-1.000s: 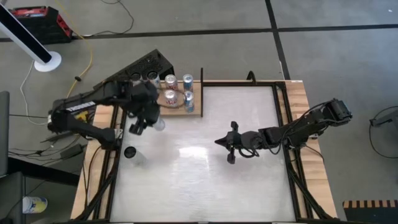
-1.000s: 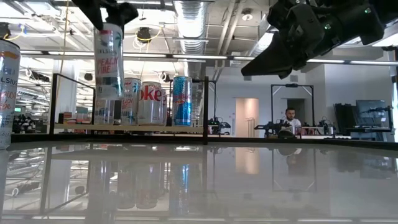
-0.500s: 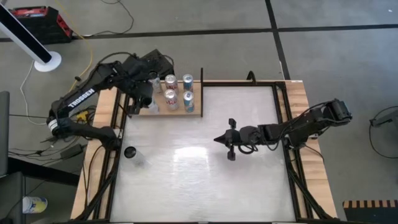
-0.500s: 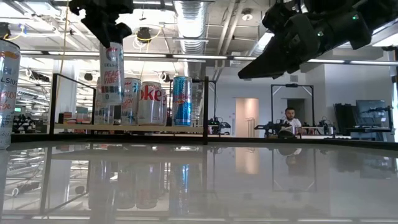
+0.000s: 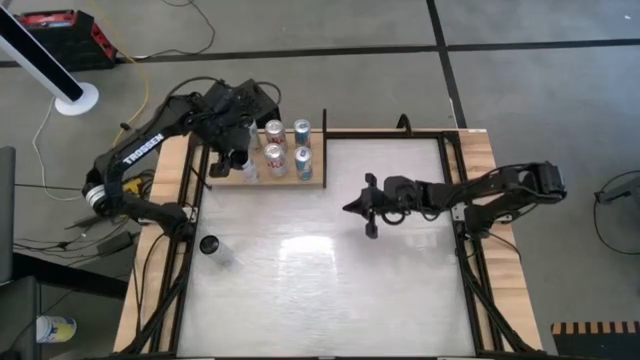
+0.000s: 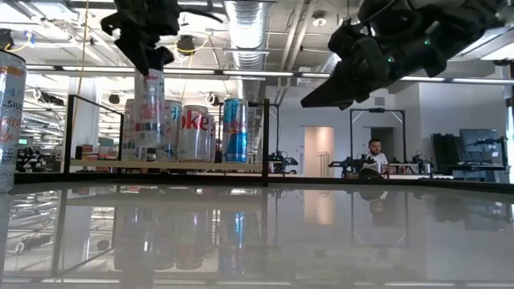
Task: Place canned beverage on shelf
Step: Put the bottom white soda can on the shelf
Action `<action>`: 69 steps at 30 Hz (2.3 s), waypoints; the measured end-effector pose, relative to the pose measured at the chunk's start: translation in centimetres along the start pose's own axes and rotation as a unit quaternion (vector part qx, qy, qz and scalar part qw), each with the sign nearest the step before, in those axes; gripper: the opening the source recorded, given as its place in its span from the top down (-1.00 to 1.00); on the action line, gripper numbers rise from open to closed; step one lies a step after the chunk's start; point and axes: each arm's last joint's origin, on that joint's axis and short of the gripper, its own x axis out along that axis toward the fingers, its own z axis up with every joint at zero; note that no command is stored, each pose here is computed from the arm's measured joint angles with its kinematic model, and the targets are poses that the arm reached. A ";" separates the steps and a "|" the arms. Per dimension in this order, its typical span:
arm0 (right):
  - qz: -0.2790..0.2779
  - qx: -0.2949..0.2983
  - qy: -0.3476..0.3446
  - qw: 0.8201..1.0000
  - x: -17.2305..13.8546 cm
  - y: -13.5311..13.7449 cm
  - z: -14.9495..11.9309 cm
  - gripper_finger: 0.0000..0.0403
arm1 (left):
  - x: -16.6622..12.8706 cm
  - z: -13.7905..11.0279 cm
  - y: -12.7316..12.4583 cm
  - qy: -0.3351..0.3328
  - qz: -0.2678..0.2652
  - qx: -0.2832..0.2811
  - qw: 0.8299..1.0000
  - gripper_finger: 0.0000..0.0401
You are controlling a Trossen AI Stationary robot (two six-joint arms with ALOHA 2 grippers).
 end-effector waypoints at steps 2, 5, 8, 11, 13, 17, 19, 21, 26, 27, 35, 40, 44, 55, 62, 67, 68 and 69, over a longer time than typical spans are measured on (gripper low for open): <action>0.005 -0.001 -0.004 1.000 -0.3 -0.5 0.2 0.87 | 0.4 0.0 0.3 0.006 -0.002 0.000 1.000 -0.16; 0.015 -0.003 -0.009 1.000 -0.9 -1.0 0.6 0.87 | 0.6 -0.1 0.6 0.009 -0.005 -0.007 1.000 -0.16; 0.015 -0.005 -0.009 1.000 -1.7 -1.5 0.9 0.87 | 0.9 -0.1 0.7 0.012 -0.010 -0.016 1.000 -0.16; 0.009 -0.014 -0.006 1.000 -2.4 -1.7 1.1 0.87 | 1.4 -0.1 1.1 0.017 -0.014 -0.018 1.000 -0.16; 0.006 -0.018 -0.009 1.000 -2.9 -1.8 1.3 0.87 | 1.8 -0.1 1.4 0.021 -0.016 -0.016 1.000 -0.16; 0.006 -0.021 -0.011 1.000 -3.5 -1.7 1.6 0.87 | 2.9 0.0 2.1 0.038 -0.014 -0.011 0.999 -0.16; 0.006 -0.023 -0.007 1.000 -3.8 -1.7 1.6 0.87 | 3.1 -0.1 2.4 0.041 -0.014 -0.010 0.999 -0.16; 0.007 -0.023 -0.006 1.000 -4.0 -1.7 1.7 0.87 | 3.0 -0.3 2.6 0.040 -0.012 -0.011 0.999 -0.16; 0.007 -0.025 0.000 1.000 -4.2 -1.7 1.6 0.87 | 3.0 -0.2 2.9 0.033 -0.001 -0.032 0.999 -0.16; 0.007 -0.027 0.002 1.000 -4.2 -1.7 1.6 0.87 | 3.0 -0.2 2.9 0.035 0.001 -0.037 0.999 -0.17; 0.007 -0.031 0.002 0.999 -4.2 -1.7 1.6 0.87 | 3.1 -0.2 2.7 0.052 0.010 -0.042 0.998 -0.54; 0.007 -0.031 0.003 1.000 -4.2 -1.7 1.6 0.87 | 3.1 -0.2 2.7 0.055 0.012 -0.048 0.997 -0.56; 0.007 -0.030 0.003 1.000 -4.2 -1.7 1.6 0.87 | 3.2 0.0 2.6 0.059 0.015 -0.051 0.997 -0.54; 0.007 -0.030 0.004 1.000 -4.2 -1.7 1.5 0.87 | 2.4 1.1 2.2 0.067 0.043 -0.037 0.996 -0.55; 0.007 -0.030 0.004 1.000 -4.2 -1.6 1.6 0.87 | 1.2 2.4 2.0 0.042 0.064 -0.081 0.994 -0.55; 0.007 -0.030 0.004 1.000 -4.2 -1.6 1.5 0.87 | 0.6 2.9 2.1 0.032 0.095 -0.231 0.968 -0.55; 0.007 -0.030 0.004 1.000 -4.2 -1.6 1.5 0.87 | 0.6 2.8 2.1 0.032 0.101 -0.265 0.958 -0.55; 0.007 -0.030 0.004 1.000 -4.2 -1.6 1.5 0.87 | 0.6 2.8 2.1 0.033 0.106 -0.297 0.948 -0.55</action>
